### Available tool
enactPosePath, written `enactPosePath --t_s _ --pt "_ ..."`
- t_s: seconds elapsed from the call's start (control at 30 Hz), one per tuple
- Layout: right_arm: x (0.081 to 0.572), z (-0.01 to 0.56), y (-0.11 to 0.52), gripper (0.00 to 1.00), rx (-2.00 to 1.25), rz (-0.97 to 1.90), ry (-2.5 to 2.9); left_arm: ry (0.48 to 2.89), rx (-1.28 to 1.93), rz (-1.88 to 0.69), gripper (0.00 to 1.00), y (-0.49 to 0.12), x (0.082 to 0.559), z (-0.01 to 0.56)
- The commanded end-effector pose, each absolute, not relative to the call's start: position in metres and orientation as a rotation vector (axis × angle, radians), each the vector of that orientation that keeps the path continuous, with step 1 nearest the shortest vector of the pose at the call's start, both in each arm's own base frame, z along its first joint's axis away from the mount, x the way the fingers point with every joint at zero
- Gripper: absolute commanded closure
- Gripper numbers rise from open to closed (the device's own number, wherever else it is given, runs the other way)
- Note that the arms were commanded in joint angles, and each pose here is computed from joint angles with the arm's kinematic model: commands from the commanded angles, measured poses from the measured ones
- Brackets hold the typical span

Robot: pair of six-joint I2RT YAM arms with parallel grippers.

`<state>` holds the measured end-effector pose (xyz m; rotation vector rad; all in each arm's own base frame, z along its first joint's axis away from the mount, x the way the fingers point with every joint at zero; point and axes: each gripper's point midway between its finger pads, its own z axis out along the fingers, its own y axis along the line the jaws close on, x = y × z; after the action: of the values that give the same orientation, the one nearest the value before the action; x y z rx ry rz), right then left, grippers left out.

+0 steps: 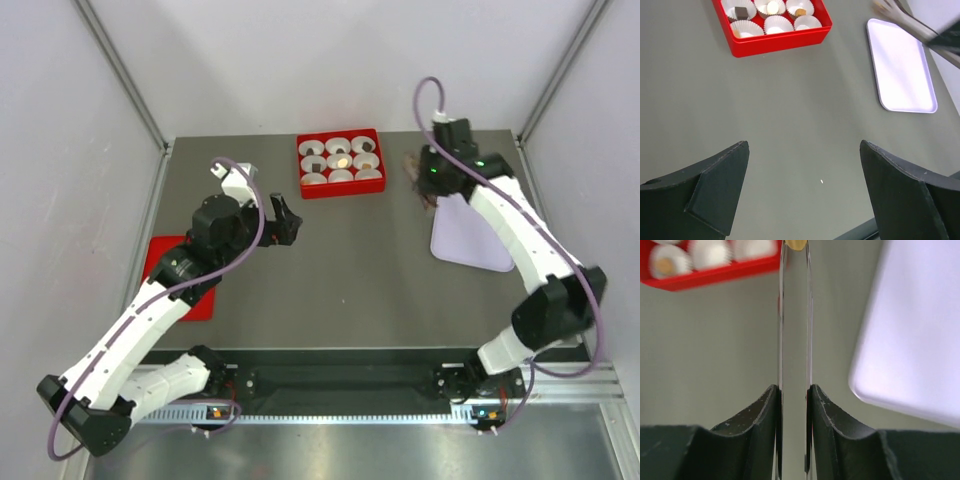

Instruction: Pack the chocolate

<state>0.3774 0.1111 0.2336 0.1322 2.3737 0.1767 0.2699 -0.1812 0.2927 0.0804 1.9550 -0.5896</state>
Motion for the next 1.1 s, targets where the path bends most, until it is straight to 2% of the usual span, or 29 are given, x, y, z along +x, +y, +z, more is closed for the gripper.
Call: enactPosePath --t_s 0.0,0.23,0.4,1.07 --pt "0.418 0.261 0.186 0.78 -0.006 0.28 2.26 1.901 0.056 -0.562 0.03 -0.177 0.28 0.313" --pt "0.455 0.238 0.261 0.76 -0.197 0.313 2.262 1.917 0.041 -0.539 0.04 -0.177 0.287 0.312" --pt "0.453 0.215 0.286 0.76 -0.267 0.346 2.296 1.927 0.036 -0.523 0.04 -0.176 0.288 0.309" --pt "0.432 0.176 0.275 0.7 -0.273 0.25 2.384 1.933 0.039 -0.523 0.04 -0.177 0.289 0.305"
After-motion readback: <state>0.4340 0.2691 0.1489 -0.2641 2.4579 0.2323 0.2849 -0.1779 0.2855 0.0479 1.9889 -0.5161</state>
